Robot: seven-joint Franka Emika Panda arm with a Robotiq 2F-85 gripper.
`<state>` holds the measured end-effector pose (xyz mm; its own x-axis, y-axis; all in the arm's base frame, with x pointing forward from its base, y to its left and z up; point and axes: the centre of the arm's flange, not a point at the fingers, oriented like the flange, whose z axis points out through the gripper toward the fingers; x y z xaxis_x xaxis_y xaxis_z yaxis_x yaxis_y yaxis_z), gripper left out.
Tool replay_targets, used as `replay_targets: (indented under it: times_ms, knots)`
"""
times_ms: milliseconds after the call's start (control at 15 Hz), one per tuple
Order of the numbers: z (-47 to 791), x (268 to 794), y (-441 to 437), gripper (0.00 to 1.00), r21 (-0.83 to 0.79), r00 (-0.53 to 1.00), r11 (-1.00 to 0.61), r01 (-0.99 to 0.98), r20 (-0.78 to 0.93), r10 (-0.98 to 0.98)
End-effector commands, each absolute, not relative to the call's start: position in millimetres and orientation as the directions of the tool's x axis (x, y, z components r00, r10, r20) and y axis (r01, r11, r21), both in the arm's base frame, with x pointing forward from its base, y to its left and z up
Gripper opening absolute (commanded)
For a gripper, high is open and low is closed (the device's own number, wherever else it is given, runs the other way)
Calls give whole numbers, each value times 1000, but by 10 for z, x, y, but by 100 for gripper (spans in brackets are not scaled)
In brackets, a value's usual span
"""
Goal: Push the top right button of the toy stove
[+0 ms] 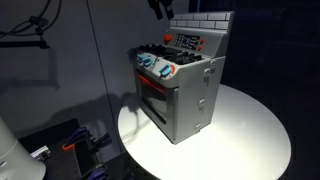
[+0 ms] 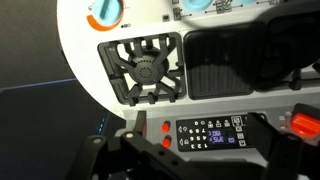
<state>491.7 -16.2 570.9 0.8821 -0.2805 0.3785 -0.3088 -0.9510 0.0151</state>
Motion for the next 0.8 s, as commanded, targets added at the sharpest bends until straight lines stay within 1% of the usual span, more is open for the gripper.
replay_targets:
  times_ms: [0,467,733]
  knots:
    - [5702,5137,-337,100,-7,840,-910,-415,382,-386]
    - [5543,5202,-665,100,-11,731,-786,-618,361,-580]
    - [5561,5160,-705,100,-14,698,-751,-660,359,-619]
